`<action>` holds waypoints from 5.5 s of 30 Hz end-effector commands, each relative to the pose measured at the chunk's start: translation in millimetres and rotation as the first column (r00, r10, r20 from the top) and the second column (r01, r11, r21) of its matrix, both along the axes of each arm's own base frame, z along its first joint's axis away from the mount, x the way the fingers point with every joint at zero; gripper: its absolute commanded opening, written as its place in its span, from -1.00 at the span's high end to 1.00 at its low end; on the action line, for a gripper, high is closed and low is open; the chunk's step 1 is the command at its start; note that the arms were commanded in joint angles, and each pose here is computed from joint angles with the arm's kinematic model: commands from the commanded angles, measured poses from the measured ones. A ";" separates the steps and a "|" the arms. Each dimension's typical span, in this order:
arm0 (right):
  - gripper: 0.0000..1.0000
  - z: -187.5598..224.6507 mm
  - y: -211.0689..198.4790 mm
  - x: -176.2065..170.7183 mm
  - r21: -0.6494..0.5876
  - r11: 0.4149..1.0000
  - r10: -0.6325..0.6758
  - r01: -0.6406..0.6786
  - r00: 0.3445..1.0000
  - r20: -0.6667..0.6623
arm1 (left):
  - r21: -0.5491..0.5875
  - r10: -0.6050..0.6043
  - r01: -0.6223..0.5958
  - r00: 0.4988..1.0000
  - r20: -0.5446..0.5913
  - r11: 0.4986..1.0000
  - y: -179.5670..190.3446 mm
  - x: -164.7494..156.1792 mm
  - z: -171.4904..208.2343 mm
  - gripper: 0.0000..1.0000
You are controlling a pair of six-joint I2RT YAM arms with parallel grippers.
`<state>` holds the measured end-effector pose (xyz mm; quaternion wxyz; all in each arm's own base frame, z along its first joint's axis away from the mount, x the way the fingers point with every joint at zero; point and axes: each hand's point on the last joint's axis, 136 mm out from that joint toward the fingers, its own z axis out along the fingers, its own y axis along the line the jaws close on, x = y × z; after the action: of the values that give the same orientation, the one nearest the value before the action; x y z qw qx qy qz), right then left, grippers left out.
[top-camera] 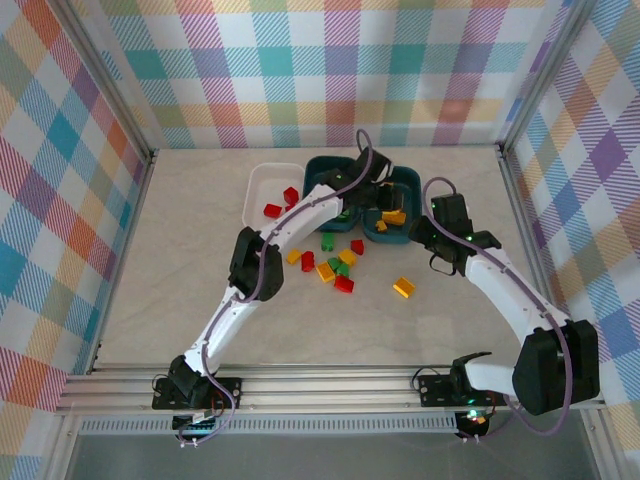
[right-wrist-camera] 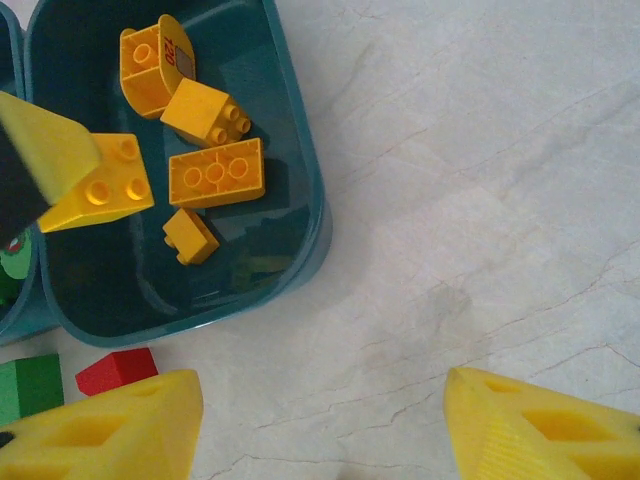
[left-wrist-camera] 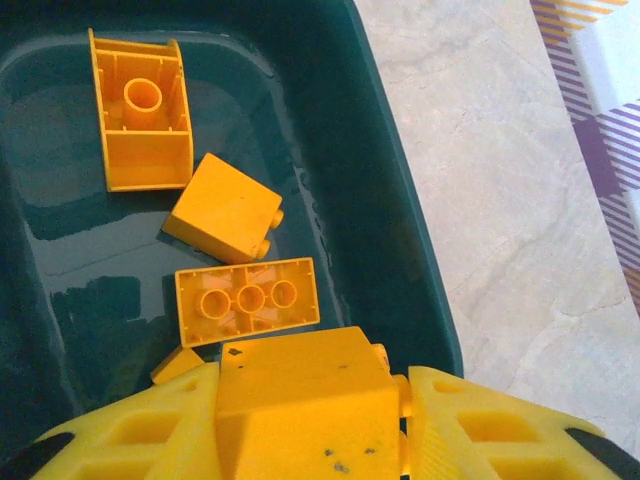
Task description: Sort the legos into containers by color
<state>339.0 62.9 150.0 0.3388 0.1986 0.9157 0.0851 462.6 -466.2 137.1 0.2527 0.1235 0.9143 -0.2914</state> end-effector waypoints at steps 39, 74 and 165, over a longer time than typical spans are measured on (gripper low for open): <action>-0.63 -91.3 225.4 -65.7 -0.039 0.498 0.843 -0.867 0.494 -0.211 | -0.018 0.536 -0.549 0.822 -0.193 0.836 322.5 -130.4 -12.7 -0.70; 0.18 -118.2 228.9 -91.9 -0.160 0.517 0.761 -0.841 0.536 -0.366 | 0.025 0.518 -0.524 0.833 -0.194 0.851 327.3 -143.9 -25.3 -0.70; -0.71 -121.9 6.7 -69.8 -0.228 0.966 -0.010 -0.126 0.856 -0.516 | 0.018 0.312 -0.321 0.906 -0.287 0.947 229.9 -167.1 -39.8 -0.69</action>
<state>268.6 71.0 25.1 0.0956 0.1153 0.9833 -0.1036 292.0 -232.6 94.8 0.1627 -0.0792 0.9435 -0.2775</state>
